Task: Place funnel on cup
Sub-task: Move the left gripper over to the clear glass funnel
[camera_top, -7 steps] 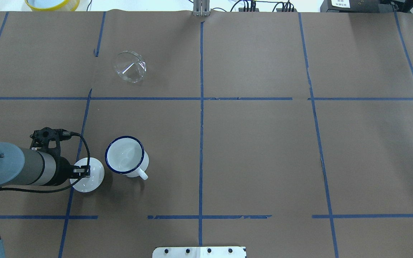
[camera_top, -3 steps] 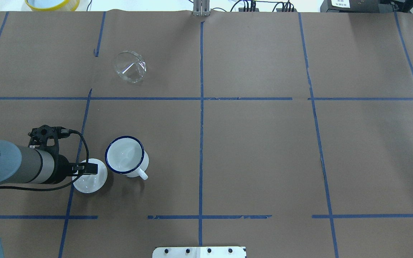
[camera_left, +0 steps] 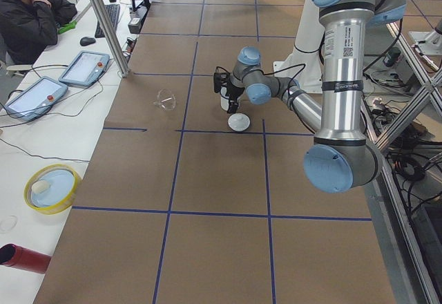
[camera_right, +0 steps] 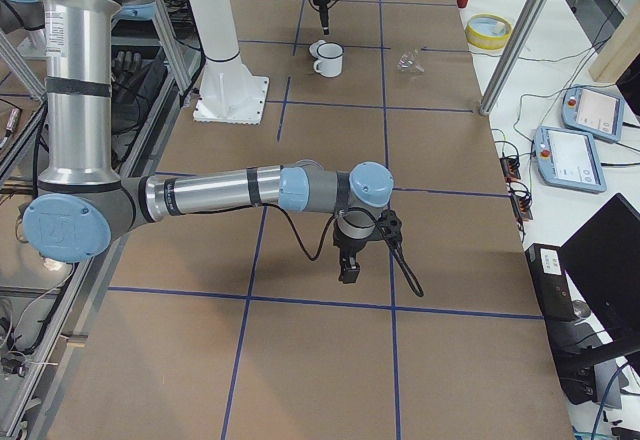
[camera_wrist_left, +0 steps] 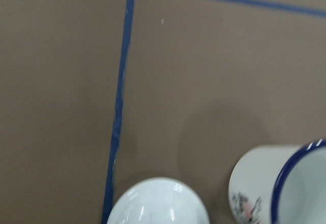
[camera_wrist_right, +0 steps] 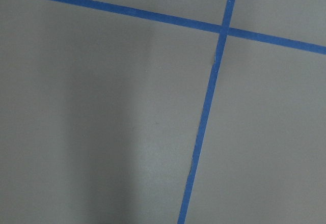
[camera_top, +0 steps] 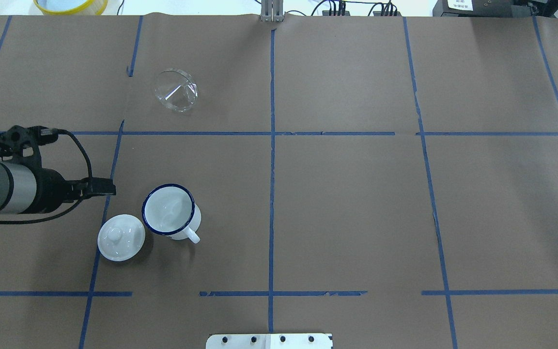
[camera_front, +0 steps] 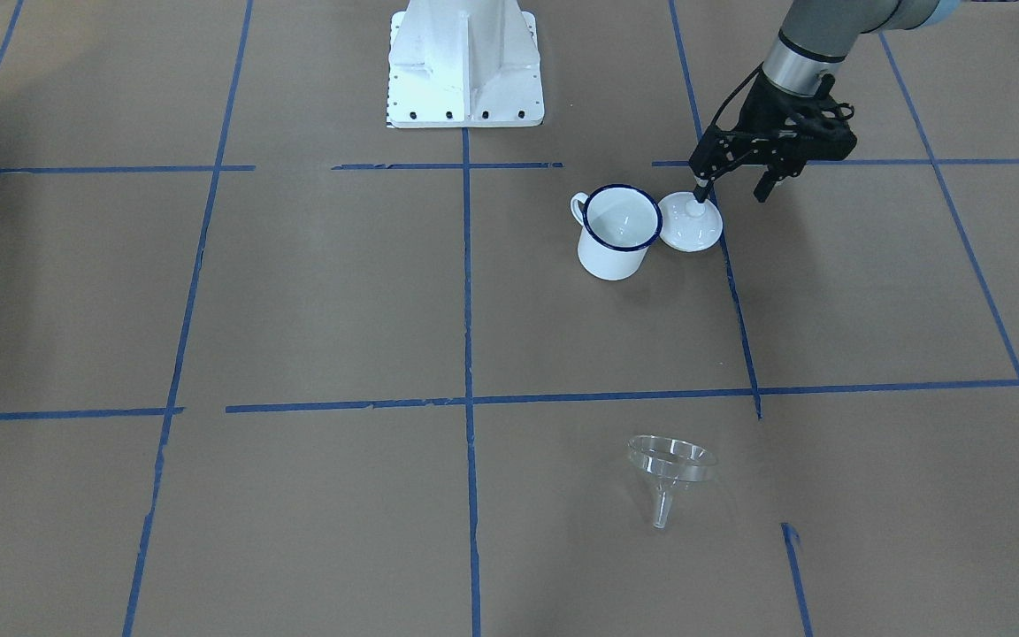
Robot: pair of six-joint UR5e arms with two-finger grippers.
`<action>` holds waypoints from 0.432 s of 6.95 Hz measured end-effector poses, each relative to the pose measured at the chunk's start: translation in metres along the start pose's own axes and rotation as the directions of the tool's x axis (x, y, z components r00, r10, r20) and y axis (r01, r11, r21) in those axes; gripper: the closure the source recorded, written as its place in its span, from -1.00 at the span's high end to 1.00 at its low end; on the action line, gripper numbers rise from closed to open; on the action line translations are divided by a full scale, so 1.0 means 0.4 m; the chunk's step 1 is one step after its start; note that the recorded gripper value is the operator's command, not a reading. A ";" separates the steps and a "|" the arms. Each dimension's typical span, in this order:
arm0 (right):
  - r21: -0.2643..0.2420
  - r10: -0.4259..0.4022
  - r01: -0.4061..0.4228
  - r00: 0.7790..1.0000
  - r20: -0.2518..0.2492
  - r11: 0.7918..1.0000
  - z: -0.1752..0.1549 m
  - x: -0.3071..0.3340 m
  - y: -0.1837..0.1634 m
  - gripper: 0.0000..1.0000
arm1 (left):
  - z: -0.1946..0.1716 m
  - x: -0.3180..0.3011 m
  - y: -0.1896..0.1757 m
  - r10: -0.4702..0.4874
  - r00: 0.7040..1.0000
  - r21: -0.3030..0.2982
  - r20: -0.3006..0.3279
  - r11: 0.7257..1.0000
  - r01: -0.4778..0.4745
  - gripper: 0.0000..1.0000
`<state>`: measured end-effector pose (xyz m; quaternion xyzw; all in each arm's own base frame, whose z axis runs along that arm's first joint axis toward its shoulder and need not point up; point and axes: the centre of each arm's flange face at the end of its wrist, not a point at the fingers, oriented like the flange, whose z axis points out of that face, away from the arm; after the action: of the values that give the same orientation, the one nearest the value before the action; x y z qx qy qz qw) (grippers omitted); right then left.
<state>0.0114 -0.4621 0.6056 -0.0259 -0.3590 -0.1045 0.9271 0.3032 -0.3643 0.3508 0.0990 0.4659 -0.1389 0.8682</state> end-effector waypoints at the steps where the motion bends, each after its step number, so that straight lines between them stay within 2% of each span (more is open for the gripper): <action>1: 0.000 0.000 0.000 1.000 0.000 1.000 0.000 0.000 0.000 1.00 | -0.017 0.043 -0.060 -0.120 0.991 0.045 -0.063 0.991 0.123 1.00; 2: 0.000 0.000 0.000 1.000 0.000 1.000 0.000 0.000 0.000 1.00 | -0.008 0.099 -0.121 -0.238 0.963 0.068 -0.129 0.966 0.248 1.00; 3: 0.000 0.000 0.000 1.000 0.000 1.000 0.000 0.000 0.000 1.00 | 0.028 0.156 -0.181 -0.356 0.919 0.084 -0.171 0.924 0.374 1.00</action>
<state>0.0113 -0.4621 0.6056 -0.0258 -0.3590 -0.1046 0.9271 0.3204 -0.4452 0.3016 0.0704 0.5324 -0.3172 0.7817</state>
